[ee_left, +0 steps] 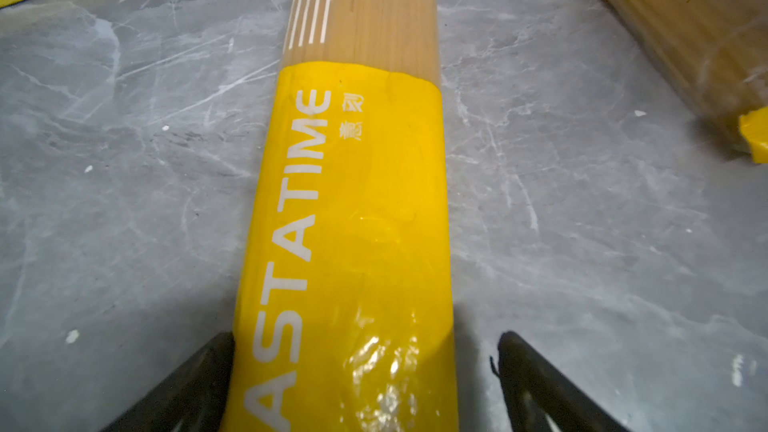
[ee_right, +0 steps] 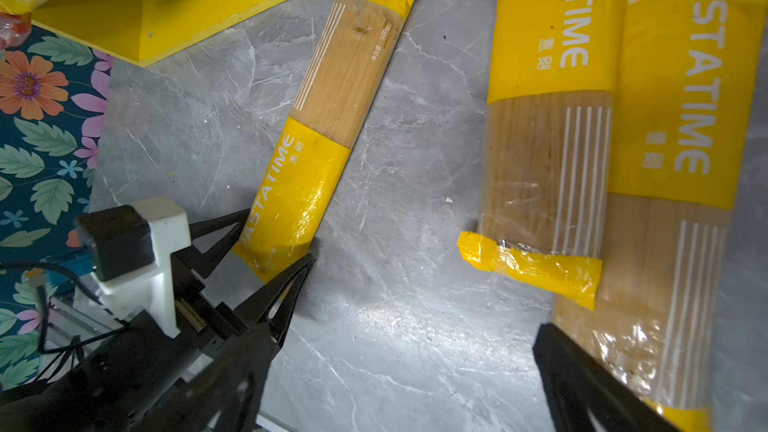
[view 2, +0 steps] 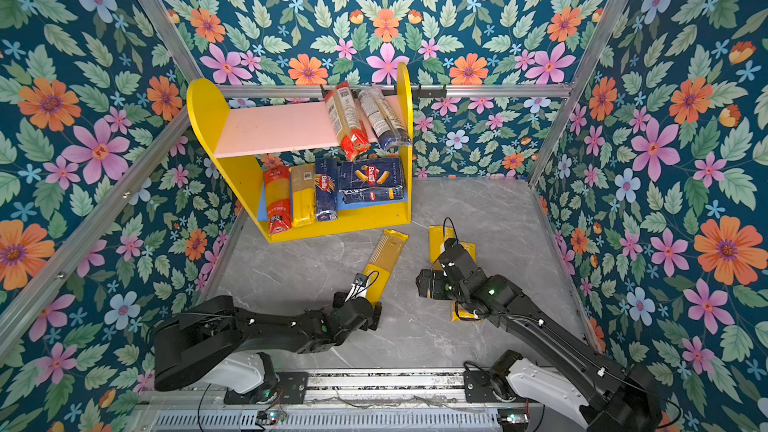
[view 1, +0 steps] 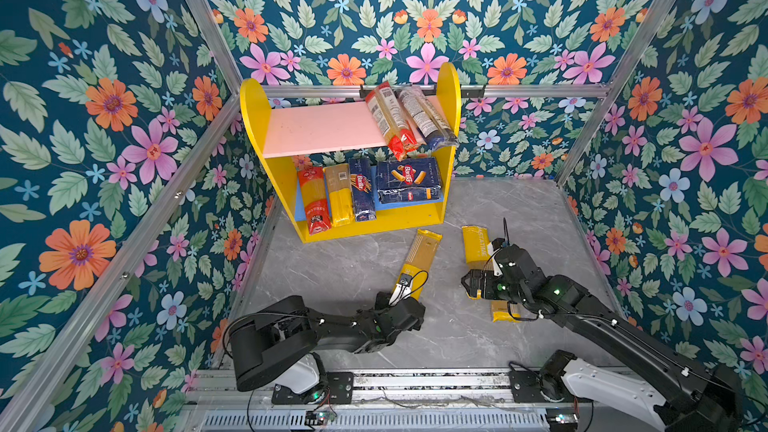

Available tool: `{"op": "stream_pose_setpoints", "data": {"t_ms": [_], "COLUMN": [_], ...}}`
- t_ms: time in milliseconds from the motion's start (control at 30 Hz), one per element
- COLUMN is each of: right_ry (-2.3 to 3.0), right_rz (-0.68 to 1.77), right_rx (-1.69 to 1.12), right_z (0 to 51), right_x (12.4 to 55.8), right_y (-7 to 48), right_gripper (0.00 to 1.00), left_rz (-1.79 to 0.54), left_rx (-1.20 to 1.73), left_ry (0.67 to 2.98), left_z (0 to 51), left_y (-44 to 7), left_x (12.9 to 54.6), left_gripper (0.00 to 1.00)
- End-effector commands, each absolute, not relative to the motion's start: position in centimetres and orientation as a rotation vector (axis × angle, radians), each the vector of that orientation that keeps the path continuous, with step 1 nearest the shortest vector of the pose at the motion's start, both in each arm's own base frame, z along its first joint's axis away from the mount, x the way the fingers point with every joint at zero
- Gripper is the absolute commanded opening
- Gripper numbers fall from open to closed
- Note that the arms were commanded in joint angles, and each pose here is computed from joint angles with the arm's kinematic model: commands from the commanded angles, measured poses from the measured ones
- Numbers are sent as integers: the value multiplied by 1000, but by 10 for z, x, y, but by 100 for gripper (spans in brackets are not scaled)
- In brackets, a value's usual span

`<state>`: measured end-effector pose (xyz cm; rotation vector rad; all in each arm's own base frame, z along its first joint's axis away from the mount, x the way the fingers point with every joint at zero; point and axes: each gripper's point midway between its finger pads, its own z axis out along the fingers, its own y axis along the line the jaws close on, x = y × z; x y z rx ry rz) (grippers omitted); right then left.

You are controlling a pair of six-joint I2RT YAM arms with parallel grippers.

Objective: Place and organize the pasta boxes and bags onto the shelf
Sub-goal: 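Close the left gripper on the lone yellow PASTATIME bag's end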

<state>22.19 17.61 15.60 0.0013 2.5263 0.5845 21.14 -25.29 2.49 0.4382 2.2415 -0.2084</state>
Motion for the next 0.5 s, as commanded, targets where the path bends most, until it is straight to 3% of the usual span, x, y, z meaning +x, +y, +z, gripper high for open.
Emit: {"op": "stream_pose_setpoints", "data": {"t_ms": [0, 367, 467], "right_ry": [2530, 2536, 2538], "right_rz": [581, 565, 562], "right_rx": [-18, -27, -30], "right_z": [155, 158, 159], "right_x": [220, 223, 224], "right_y": [173, 171, 171], "right_gripper": [99, 99, 99], "left_rz": [-251, -221, -215], "left_rx": [444, 478, 492], "left_ry": [2207, 2225, 2235], "left_z": [27, -5, -10], "left_y": [-266, -270, -273], "left_x": [216, 217, 217], "left_gripper": [100, 100, 96]}}
